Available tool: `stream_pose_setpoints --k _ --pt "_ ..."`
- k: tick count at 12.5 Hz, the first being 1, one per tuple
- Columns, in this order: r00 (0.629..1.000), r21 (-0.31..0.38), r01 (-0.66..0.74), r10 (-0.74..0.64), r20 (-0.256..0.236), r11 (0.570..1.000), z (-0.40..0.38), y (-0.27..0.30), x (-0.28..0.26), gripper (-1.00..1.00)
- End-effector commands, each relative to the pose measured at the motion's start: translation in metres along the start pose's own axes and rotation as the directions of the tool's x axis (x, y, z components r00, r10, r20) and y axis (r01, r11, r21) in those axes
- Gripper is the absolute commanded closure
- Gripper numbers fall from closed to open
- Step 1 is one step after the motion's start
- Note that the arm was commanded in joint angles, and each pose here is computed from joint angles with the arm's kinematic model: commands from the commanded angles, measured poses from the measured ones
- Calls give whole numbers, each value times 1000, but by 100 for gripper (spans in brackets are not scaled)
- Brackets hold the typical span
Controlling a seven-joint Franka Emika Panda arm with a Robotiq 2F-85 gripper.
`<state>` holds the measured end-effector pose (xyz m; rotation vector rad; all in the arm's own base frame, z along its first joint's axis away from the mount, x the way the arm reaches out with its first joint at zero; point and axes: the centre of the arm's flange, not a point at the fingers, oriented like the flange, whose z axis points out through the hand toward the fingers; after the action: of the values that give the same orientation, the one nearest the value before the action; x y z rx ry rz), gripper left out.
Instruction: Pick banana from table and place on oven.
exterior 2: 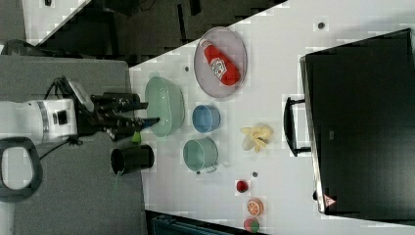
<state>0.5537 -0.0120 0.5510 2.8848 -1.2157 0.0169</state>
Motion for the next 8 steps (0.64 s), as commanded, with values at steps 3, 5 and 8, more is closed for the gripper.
stream_pose_setpoints --k 3,5,8 --pt "981 29 -191 190 23 981 -51 101 -85 -100" --pt "982 28 -191 190 23 981 -45 99 -84 -100" --pt "981 13 -192 191 32 981 -6 90 -75 -100"
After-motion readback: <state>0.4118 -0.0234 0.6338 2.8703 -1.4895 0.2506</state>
